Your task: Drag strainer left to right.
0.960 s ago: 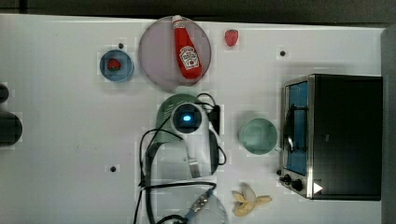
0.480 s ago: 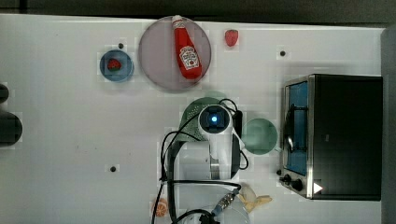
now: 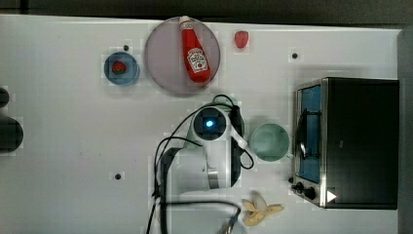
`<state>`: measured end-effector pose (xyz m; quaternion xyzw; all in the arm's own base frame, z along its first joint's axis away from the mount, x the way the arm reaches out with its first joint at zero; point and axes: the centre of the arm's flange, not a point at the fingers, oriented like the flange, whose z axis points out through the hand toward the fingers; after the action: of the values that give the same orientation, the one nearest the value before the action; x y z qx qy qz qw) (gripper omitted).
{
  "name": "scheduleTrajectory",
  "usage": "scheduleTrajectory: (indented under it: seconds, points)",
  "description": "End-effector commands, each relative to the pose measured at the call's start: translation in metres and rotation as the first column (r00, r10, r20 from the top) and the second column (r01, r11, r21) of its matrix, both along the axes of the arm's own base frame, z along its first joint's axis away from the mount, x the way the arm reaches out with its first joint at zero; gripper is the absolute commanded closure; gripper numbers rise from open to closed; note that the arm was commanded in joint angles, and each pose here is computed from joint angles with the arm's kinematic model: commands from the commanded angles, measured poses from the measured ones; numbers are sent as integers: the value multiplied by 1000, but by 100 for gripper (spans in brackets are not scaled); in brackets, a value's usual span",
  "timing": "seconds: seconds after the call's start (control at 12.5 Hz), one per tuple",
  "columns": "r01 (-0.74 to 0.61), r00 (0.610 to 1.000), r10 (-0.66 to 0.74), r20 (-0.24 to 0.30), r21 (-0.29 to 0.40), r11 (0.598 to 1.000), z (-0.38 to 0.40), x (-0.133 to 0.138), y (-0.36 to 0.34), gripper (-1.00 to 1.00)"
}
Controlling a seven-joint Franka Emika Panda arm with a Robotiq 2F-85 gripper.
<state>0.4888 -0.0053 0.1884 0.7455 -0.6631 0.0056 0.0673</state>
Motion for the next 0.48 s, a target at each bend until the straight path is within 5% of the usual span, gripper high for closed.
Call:
scheduleTrajectory:
  seconds: [0.08,0.48]
  points:
    - [-226,971,225,78,11,974,114,20,15,-100]
    - [-404,914,397,86,90,910,311,-3,2,-100]
